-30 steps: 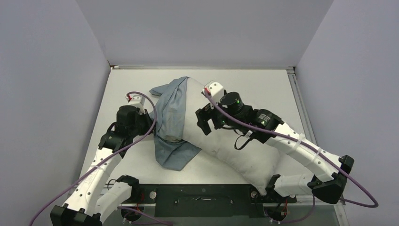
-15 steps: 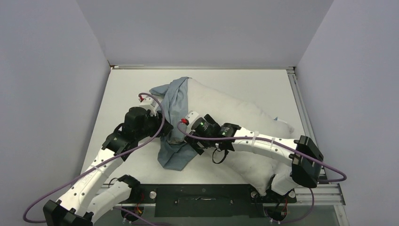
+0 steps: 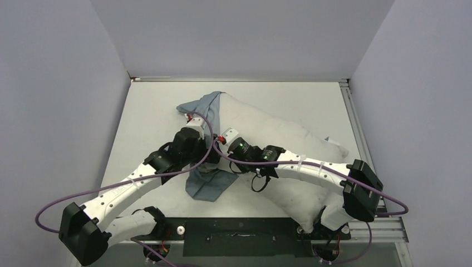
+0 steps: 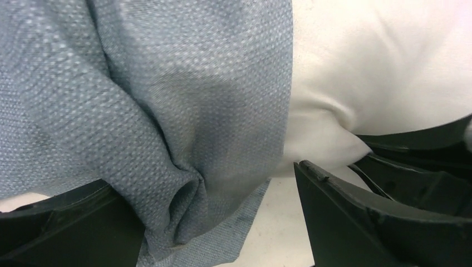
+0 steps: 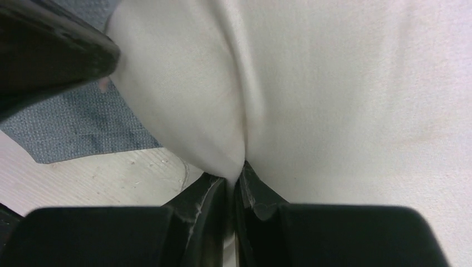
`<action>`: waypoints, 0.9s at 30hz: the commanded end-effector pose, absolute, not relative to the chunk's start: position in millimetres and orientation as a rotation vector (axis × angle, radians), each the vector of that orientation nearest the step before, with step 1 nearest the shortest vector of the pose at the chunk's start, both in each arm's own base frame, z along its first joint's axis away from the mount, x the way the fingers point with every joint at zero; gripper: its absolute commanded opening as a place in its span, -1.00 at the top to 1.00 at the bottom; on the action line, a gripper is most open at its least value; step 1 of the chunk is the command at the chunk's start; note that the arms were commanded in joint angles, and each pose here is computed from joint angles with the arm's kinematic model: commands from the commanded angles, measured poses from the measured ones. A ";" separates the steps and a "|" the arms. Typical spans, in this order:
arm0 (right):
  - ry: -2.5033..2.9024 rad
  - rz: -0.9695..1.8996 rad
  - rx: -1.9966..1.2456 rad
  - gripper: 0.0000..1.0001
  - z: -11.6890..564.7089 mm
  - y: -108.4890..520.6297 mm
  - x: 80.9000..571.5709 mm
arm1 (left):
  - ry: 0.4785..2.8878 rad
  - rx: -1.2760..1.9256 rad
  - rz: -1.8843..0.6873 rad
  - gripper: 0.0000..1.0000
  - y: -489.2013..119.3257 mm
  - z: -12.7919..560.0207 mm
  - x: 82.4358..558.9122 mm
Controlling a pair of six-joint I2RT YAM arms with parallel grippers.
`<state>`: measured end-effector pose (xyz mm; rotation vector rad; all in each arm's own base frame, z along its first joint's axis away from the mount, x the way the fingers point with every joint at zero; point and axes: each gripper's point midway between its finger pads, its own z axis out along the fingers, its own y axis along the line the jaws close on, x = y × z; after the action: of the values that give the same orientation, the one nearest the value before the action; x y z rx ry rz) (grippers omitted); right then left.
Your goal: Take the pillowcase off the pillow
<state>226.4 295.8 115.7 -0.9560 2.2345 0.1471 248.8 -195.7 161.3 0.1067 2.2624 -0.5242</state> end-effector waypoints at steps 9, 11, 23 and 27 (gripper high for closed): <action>2.230 0.250 -0.861 0.89 133.5 296.0 226.7 | 2.208 -0.079 -0.157 -0.95 -176.9 133.1 285.2; 2.246 0.244 -0.831 0.89 132.9 287.7 228.3 | 2.200 -0.097 -0.142 -0.83 -172.0 130.5 288.3; 2.348 0.184 -0.495 0.89 144.2 211.6 258.3 | 2.216 -0.347 0.105 0.96 -75.0 110.4 295.8; 2.353 0.160 -0.349 0.89 160.8 180.6 273.9 | 2.198 -0.423 0.194 1.00 -44.1 119.4 294.0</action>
<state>260.8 230.2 142.7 -0.5254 2.3418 0.2842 302.5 -91.1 109.3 -0.3486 2.2260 0.0010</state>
